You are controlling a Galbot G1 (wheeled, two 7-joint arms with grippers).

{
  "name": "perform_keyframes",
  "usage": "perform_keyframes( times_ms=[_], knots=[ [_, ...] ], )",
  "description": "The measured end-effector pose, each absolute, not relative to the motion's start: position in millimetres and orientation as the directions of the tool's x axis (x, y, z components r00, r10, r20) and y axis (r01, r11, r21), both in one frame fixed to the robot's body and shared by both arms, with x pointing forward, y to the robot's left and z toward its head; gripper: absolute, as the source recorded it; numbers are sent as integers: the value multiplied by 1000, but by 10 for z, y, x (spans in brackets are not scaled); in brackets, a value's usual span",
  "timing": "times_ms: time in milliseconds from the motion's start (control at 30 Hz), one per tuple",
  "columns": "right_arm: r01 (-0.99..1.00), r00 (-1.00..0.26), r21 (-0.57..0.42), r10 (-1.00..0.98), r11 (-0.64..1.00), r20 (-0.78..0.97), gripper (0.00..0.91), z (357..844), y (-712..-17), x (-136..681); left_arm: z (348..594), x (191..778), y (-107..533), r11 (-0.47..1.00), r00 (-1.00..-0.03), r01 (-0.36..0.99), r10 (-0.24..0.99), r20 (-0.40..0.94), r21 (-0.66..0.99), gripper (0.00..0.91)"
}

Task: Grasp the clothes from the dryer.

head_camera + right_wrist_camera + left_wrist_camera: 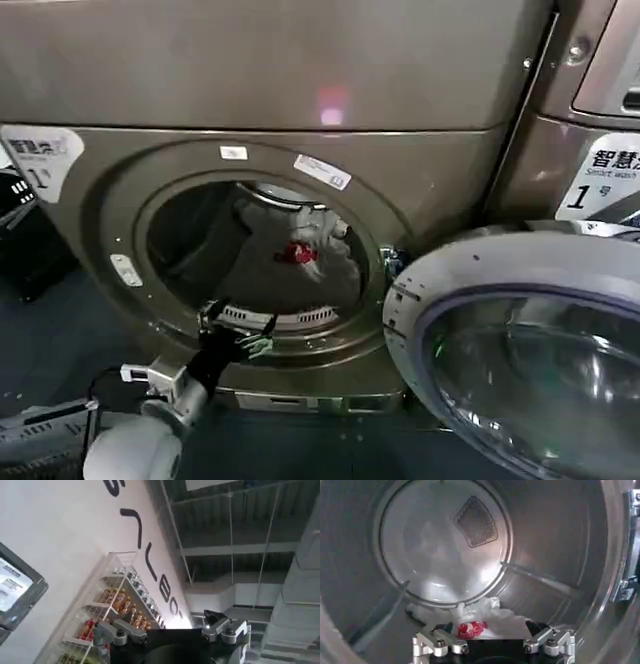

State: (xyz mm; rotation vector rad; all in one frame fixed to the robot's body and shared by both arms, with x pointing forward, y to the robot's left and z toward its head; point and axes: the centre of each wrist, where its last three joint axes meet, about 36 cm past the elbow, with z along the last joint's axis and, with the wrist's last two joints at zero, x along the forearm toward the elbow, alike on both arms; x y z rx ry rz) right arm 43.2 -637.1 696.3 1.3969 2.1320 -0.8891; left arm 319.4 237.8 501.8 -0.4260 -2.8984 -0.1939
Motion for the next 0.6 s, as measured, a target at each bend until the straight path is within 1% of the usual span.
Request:
perform_keyframes(
  times_ms=[433, 533, 600],
  knots=[
    [927, -375, -284, 643, 245, -668, 907, 7035, -6329, 370, 5049, 3217, 2372, 946, -943, 288, 252, 217, 152, 907],
    [929, -369, -289, 645, 231, -669, 907, 7067, -6303, 338, 5047, 3245, 2363, 937, -947, 285, 242, 211, 205, 907],
    [931, -364, -292, 644, 221, -673, 907, 7093, -6284, 312, 5037, 3273, 2357, 922, -953, 276, 226, 203, 272, 907]
  ],
)
